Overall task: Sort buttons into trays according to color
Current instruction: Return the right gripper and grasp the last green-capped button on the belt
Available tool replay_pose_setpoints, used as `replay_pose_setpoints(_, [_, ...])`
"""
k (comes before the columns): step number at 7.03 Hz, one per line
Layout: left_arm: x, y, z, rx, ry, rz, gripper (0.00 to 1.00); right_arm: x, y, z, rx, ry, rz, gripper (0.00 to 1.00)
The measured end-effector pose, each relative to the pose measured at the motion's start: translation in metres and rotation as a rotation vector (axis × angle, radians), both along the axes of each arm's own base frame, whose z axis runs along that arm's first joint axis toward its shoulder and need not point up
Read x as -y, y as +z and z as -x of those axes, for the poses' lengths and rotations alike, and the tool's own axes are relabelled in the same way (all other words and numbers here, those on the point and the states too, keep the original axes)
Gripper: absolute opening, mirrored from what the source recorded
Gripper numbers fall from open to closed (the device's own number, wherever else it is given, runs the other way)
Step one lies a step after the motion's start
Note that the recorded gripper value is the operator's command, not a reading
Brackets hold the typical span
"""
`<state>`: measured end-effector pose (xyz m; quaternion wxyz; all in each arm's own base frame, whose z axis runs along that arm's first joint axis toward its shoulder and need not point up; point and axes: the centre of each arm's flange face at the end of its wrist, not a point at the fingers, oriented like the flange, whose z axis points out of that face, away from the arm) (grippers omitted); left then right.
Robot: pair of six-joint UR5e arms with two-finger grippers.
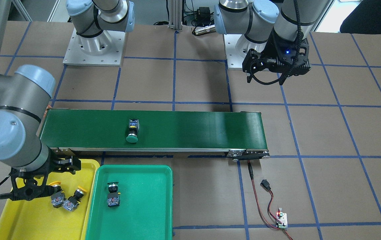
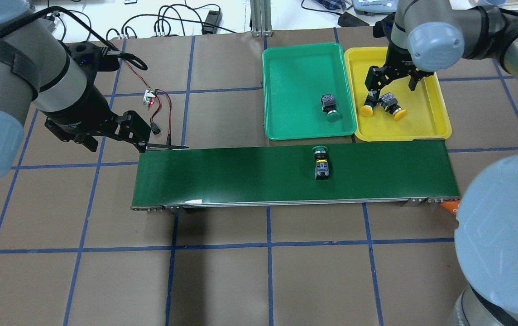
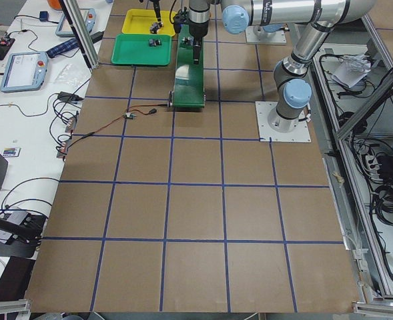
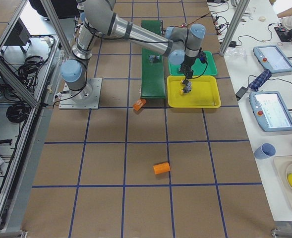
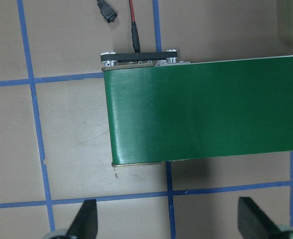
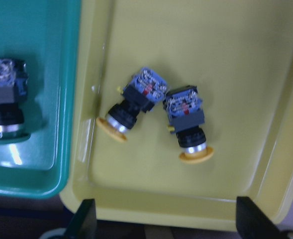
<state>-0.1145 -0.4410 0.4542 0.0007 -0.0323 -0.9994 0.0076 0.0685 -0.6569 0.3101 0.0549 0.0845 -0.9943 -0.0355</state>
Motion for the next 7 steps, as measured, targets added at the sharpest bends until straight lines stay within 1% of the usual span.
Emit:
replay_pose_setpoints(1, [0.000,0.000,0.000,0.000,0.001,0.000,1.00,-0.029,0.027,-0.009,0.003,-0.004,0.005,1.00])
replay_pose_setpoints(2, [0.000,0.000,0.000,0.001,0.001,0.000,1.00,-0.059,0.039,-0.020,0.006,-0.026,0.012,1.00])
replay_pose_setpoints(3, [0.000,0.000,0.000,0.001,0.004,0.000,1.00,-0.086,0.035,-0.031,0.013,-0.050,0.022,1.00])
replay_pose_setpoints(5, [0.000,-0.001,0.000,0.001,0.004,-0.001,1.00,-0.123,-0.004,-0.040,0.026,-0.060,0.069,1.00])
replay_pose_setpoints(6, [-0.001,-0.003,0.000,0.001,0.001,-0.007,1.00,-0.136,-0.020,-0.041,0.038,-0.062,0.078,1.00])
replay_pose_setpoints(7, [-0.001,-0.006,0.000,0.001,-0.001,-0.008,1.00,-0.143,-0.029,-0.044,0.064,-0.066,0.075,1.00])
